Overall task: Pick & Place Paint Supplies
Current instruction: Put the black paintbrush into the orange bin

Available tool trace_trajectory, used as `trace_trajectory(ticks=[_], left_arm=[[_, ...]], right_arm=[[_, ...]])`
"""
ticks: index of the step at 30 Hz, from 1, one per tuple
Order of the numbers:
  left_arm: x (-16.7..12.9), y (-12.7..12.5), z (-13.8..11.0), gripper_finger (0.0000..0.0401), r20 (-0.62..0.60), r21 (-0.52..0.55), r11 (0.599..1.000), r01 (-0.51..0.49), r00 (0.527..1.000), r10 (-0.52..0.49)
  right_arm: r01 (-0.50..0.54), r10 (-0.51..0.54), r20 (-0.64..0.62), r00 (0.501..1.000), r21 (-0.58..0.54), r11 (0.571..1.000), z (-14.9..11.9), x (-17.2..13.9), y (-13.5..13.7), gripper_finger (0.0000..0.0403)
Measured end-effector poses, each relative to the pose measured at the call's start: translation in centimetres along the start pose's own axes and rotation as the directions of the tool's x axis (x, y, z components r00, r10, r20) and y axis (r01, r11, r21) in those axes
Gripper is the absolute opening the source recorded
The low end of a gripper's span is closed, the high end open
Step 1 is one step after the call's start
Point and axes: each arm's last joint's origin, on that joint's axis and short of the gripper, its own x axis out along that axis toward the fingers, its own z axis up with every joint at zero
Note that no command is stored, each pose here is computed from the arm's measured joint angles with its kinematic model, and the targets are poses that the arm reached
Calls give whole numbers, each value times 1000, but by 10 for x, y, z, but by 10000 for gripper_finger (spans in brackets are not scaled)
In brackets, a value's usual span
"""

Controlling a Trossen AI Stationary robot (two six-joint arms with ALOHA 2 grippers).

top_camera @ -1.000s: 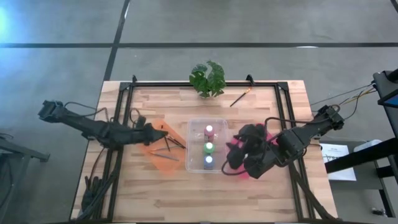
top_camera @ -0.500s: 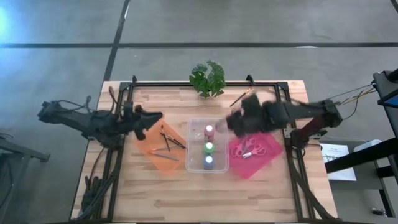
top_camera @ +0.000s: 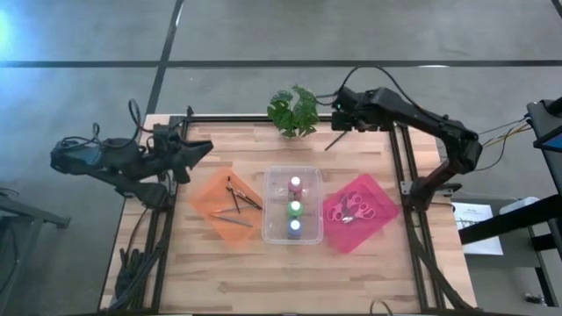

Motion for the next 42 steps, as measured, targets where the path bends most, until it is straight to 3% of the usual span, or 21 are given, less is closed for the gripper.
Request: trace_trajectory(ticks=[5, 11, 18, 25, 34, 42], left_arm=[[1, 3, -2, 104, 4, 27, 999, -39, 999, 39], [2, 5, -1, 104, 39, 20, 995, -101, 994, 100], [1, 8, 0, 104, 96, 11, 984, -179, 979, 177], [1, 8, 1, 104, 111, 5, 980, -198, 974, 196], [1, 8, 1, 104, 116, -29, 979, -200, 972, 202], [1, 9, 1, 104, 117, -82, 977, -195, 972, 204]], right_arm=[[-113, 120, -36, 992, 163, 980, 20, 43, -2, 202], [-59, 79, -37, 996, 376, 925, 42, 93, -17, 202], [-62, 100, -46, 994, 516, 854, 64, 134, -15, 202], [40, 50, -138, 989, 580, 814, 58, 168, -6, 202], [147, 15, -266, 964, 578, 803, 47, 210, -1, 202], [165, 10, -278, 961, 600, 783, 48, 222, -1, 202]])
